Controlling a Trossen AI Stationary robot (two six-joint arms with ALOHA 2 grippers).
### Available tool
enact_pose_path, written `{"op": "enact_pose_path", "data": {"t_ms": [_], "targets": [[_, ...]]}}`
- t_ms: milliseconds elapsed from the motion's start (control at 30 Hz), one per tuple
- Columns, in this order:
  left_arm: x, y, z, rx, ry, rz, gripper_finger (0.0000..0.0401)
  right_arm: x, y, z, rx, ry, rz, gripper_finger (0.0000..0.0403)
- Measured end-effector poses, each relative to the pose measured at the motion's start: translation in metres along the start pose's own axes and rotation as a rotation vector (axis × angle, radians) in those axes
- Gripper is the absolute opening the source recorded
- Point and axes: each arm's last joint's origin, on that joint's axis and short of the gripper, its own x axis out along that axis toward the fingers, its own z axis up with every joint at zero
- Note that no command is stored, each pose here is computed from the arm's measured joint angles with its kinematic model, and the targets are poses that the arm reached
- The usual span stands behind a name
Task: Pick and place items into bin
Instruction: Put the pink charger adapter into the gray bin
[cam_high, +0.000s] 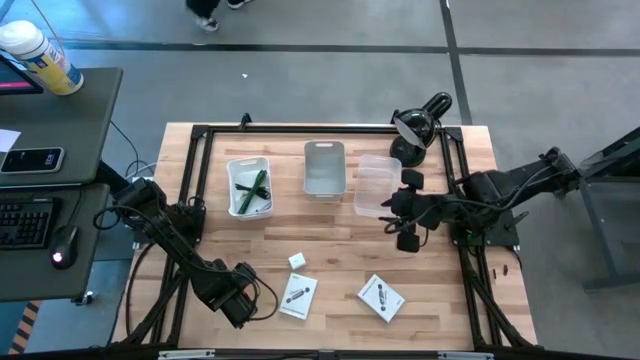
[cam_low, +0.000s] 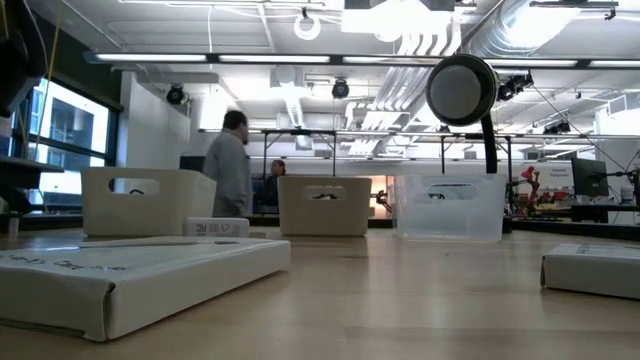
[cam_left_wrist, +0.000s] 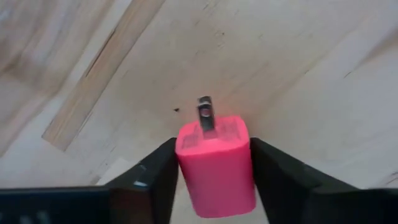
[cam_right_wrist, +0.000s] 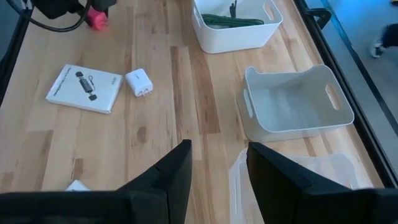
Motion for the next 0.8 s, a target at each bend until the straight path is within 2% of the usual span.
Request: {"op": "enact_pose_path", "data": {"t_ms": [133, 333, 533, 800], "targets": [[-0.0006, -0.0006, 0.0, 0.0, 0.0, -0.007, 0.0115, 0.0, -0.0003, 0.0001, -0.004, 0.0, 0.0, 0.0145], [-0.0014, -0.001, 0.0004, 0.016, -0.009, -0.007, 0.0117, 0.0001, -0.0003, 0.0001, -0.007, -0.001, -0.002, 0.0145], [-0.0051, -0.0042, 0.0019, 0.019, -0.051, -0.014, 0.0151, 0.0001, -0.0003, 0.0001, -0.007, -0.001, -0.002, 0.0145], [-0.0058, -0.0049, 0.0023, 0.021, -0.065, -0.017, 0.0117, 0.0, 0.0002, 0.0022, -0.009, -0.021, 0.003, 0.0145]]}}
